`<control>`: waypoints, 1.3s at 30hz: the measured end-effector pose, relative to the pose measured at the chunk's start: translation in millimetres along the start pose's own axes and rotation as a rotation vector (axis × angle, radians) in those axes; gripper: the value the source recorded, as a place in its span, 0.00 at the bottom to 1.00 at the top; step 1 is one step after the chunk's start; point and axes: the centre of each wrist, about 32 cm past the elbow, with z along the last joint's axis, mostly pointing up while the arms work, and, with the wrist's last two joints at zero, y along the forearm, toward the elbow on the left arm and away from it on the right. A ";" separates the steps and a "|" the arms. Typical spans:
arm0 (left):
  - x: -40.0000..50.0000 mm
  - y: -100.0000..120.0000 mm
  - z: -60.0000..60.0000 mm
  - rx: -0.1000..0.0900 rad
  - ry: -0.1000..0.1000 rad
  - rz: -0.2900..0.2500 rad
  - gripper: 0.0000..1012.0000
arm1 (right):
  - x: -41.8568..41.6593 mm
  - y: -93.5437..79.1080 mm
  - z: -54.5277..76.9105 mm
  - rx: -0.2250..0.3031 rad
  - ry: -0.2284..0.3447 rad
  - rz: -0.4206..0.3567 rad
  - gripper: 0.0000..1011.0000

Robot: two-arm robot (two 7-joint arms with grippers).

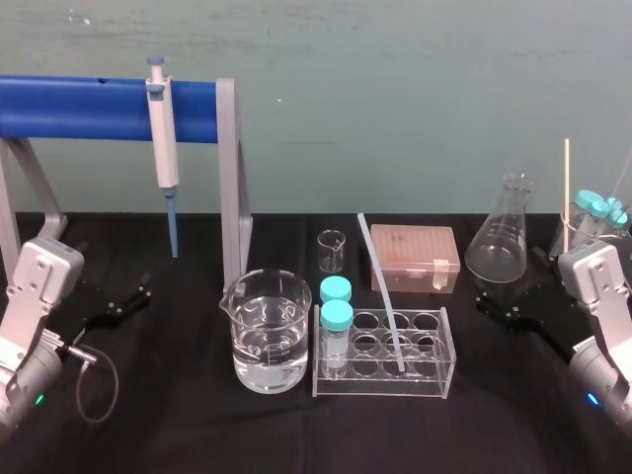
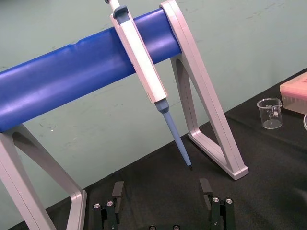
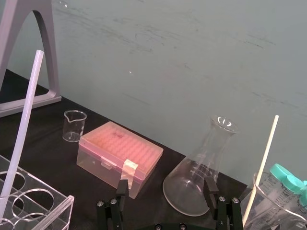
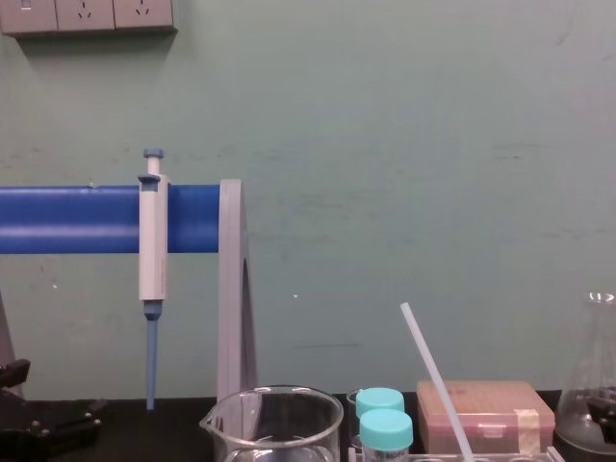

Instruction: Pick up the stirring rod with one hand, then place it down.

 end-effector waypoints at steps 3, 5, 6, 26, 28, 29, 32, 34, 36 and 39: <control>0.0 0.0 0.0 0.000 0.000 0.000 0.99 | 0.0 0.0 0.0 0.000 0.000 0.000 0.99; 0.0 0.0 0.0 0.000 0.000 0.000 0.99 | 0.0 0.0 0.0 0.000 0.000 0.000 0.99; 0.0 0.0 0.0 0.000 0.000 0.000 0.99 | 0.0 0.0 0.0 0.000 0.000 0.000 0.99; 0.0 0.0 0.0 0.000 0.000 0.000 0.99 | 0.0 0.0 0.0 0.000 0.000 0.000 0.99; 0.0 0.0 0.0 0.000 0.000 0.000 0.99 | 0.0 0.0 0.0 0.000 0.000 0.000 0.99; 0.0 0.0 0.0 0.000 0.000 0.000 0.99 | 0.0 0.0 0.0 0.000 0.000 0.000 0.99; 0.0 0.0 0.0 0.000 0.000 0.000 0.99 | 0.0 0.0 0.0 0.000 0.000 0.000 0.99; 0.0 0.0 0.0 0.000 0.000 0.000 0.99 | 0.0 0.0 0.0 0.000 0.000 0.000 0.99; 0.0 0.0 0.0 0.000 0.000 0.000 0.99 | 0.0 0.0 0.0 0.000 0.000 0.000 0.99; 0.0 0.0 0.0 0.000 0.000 0.000 0.99 | 0.0 0.0 0.0 0.000 0.000 0.000 0.99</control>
